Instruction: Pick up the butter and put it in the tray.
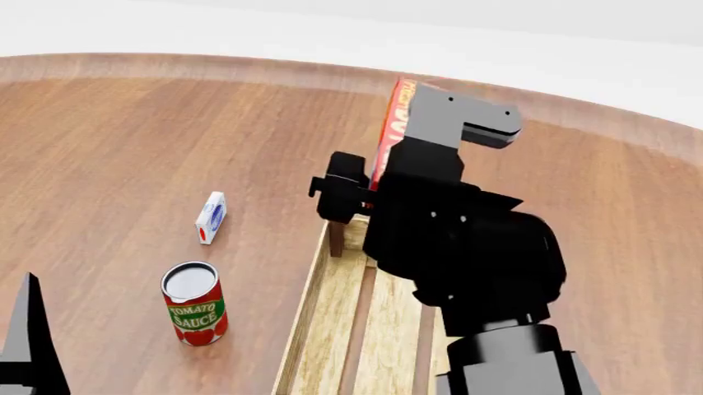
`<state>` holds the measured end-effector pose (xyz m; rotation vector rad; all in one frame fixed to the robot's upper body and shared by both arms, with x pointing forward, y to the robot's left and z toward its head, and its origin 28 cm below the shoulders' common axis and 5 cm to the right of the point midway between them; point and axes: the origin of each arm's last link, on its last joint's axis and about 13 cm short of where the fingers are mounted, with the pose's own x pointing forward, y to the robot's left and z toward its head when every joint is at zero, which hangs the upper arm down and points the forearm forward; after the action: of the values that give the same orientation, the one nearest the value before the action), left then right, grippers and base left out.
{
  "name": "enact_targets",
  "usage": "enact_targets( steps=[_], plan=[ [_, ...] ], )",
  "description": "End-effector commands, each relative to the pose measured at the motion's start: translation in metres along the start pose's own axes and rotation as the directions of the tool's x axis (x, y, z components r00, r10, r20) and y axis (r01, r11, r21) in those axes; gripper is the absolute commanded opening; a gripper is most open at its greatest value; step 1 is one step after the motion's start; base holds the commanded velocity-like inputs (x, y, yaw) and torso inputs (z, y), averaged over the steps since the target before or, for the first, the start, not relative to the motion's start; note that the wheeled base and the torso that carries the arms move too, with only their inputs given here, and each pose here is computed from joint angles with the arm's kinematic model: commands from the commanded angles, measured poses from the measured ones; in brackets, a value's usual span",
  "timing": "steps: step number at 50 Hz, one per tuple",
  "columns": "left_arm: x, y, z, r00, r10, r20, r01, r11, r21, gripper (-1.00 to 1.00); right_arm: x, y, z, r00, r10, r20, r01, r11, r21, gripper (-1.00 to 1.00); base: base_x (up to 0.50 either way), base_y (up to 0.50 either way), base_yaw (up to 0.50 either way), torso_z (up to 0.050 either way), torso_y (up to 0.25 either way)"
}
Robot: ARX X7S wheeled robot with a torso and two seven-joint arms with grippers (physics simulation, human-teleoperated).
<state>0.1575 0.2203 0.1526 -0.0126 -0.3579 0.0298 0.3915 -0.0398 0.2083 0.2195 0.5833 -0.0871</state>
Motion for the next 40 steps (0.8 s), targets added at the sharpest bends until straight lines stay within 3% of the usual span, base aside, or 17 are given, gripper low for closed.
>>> enact_targets(
  steps=[1, 9, 40],
  plan=[
    [0.0, 0.0, 0.0, 1.0, 0.0, -0.001, 0.0, 1.0, -0.002, 1.0, 0.004, 0.007, 0.001, 0.998, -0.018, -0.062, 0.02, 0.999, 0.037, -1.0, 0.0, 0.0, 0.0, 0.0, 0.0],
    [0.0, -0.001, -0.001, 1.0, -0.003, -0.002, 0.003, 1.0, -0.003, 1.0, 0.017, 0.004, -0.018, 0.988, -0.089, -0.124, 0.091, 0.996, 0.013, -1.0, 0.0, 0.0, 0.0, 0.0, 0.001],
    [0.0, 0.0, -0.001, 1.0, -0.001, -0.004, 0.001, 1.0, -0.005, 1.0, 0.039, -0.003, -0.06, 0.98, -0.07, -0.188, 0.073, 0.997, 0.011, -1.0, 0.0, 0.0, 0.0, 0.0, 0.001]
  ],
)
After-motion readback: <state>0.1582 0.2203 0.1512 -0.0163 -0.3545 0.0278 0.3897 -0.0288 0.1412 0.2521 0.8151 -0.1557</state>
